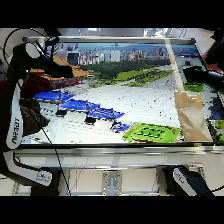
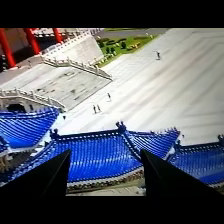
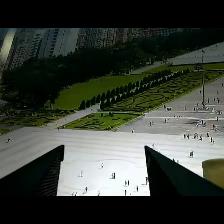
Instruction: Fold the shirts.
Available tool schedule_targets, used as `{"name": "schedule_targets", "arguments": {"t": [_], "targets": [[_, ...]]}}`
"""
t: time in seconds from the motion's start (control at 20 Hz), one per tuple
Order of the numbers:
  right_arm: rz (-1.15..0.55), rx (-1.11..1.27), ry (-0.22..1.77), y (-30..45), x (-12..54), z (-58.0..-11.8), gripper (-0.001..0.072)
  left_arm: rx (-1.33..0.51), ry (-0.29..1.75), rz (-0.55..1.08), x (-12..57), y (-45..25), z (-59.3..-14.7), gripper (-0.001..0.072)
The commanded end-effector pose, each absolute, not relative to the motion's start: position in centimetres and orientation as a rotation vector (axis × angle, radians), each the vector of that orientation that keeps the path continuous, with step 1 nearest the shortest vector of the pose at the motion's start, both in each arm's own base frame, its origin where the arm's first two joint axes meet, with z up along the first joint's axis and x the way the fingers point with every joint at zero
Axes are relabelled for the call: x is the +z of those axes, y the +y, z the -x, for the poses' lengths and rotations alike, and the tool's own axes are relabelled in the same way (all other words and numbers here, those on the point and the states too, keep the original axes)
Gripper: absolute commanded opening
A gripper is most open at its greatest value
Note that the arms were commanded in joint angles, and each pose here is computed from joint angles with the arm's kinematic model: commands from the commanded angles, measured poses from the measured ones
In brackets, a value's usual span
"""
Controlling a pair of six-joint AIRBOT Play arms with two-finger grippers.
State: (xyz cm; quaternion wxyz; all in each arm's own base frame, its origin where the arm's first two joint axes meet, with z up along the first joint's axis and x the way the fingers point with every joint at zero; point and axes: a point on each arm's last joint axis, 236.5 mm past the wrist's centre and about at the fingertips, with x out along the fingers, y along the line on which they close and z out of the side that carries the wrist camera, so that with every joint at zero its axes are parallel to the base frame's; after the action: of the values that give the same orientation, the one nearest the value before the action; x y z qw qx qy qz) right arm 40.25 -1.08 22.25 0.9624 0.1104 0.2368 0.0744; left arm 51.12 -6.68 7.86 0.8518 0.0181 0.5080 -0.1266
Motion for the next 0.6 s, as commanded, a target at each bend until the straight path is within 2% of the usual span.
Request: {"name": "schedule_targets", "arguments": {"t": [0.0,0.1,0.2,0.4,0.55], "targets": [[-0.259,0.125,0.373,-1.7,24.6,-41.4,0.0561,0.152,0.933,-0.224,9.7,4.2,-54.6,0.0517],[-0.267,0.127,0.367,-1.7,24.7,-41.4,0.0561,0.427,0.904,-0.202,11.2,11.4,-53.5,0.0516],[-0.267,0.121,0.358,-1.8,24.8,-41.5,0.0561,0.584,0.940,-0.165,11.4,16.9,-51.0,0.0516],[-0.267,0.122,0.359,-1.8,24.8,-41.5,0.0561,0.793,1.044,-0.058,12.6,24.5,-43.9,0.0515],[-0.268,0.132,0.375,-1.5,24.5,-41.3,0.0561,0.894,1.006,0.004,15.3,28.4,-40.2,0.0515]]}}
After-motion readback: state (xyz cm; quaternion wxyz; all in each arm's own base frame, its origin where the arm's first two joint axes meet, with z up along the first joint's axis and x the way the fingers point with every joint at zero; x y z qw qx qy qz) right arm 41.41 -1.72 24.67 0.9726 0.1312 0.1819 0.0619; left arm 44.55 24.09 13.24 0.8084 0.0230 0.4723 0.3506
